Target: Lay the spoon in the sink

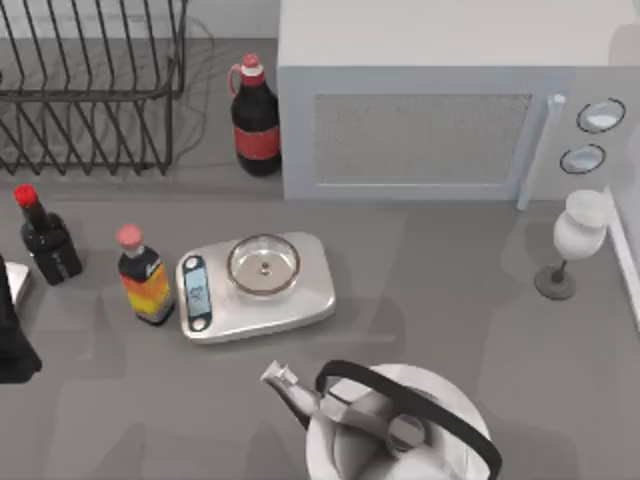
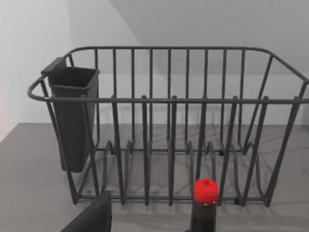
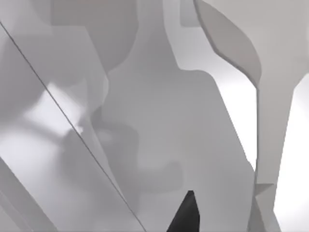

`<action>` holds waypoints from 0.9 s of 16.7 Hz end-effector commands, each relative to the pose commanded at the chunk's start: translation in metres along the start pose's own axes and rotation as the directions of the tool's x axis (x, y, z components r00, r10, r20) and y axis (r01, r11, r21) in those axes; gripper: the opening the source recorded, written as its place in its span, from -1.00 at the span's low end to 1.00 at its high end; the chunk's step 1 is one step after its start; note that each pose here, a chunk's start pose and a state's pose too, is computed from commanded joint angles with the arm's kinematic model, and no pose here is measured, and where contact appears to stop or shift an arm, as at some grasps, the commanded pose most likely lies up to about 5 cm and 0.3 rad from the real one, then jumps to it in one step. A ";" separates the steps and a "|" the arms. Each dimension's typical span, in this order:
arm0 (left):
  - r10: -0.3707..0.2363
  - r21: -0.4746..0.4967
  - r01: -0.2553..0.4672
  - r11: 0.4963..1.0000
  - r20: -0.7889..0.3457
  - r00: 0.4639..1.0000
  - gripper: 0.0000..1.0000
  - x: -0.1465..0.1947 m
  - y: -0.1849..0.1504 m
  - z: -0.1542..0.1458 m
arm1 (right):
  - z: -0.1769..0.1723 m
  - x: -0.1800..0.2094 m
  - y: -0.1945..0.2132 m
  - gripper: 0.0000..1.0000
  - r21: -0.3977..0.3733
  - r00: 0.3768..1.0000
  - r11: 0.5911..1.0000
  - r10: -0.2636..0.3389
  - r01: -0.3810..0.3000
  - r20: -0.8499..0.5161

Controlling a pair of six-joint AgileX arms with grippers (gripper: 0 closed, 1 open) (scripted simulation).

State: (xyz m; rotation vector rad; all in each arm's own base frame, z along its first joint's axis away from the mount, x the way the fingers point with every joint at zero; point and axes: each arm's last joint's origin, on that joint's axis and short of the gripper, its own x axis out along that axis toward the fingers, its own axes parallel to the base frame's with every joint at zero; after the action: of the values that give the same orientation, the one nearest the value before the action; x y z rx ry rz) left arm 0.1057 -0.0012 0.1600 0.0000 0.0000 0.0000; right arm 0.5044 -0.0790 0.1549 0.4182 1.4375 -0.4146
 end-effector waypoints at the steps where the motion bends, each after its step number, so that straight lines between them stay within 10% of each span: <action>1: 0.000 0.000 0.000 1.000 0.000 1.000 1.00 0.000 0.000 0.000 | 0.000 0.000 0.000 -0.55 0.000 1.000 1.000 0.000 0.000 0.000; 11: 0.000 0.000 0.000 1.000 0.000 1.000 1.00 0.000 0.000 0.000 | 0.000 0.000 0.000 0.96 0.000 1.000 1.000 0.000 0.000 0.000; 15: 0.000 0.000 0.000 1.000 0.000 1.000 1.00 0.000 0.000 0.000 | 0.000 0.000 0.000 1.00 0.000 1.000 1.000 0.000 0.000 0.000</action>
State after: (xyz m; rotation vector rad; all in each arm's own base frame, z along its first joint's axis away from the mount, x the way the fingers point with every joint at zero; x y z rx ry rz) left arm 0.1057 -0.0012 0.1600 0.0000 0.0000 0.0000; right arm 0.5044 -0.0790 0.1549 0.4182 1.4375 -0.4146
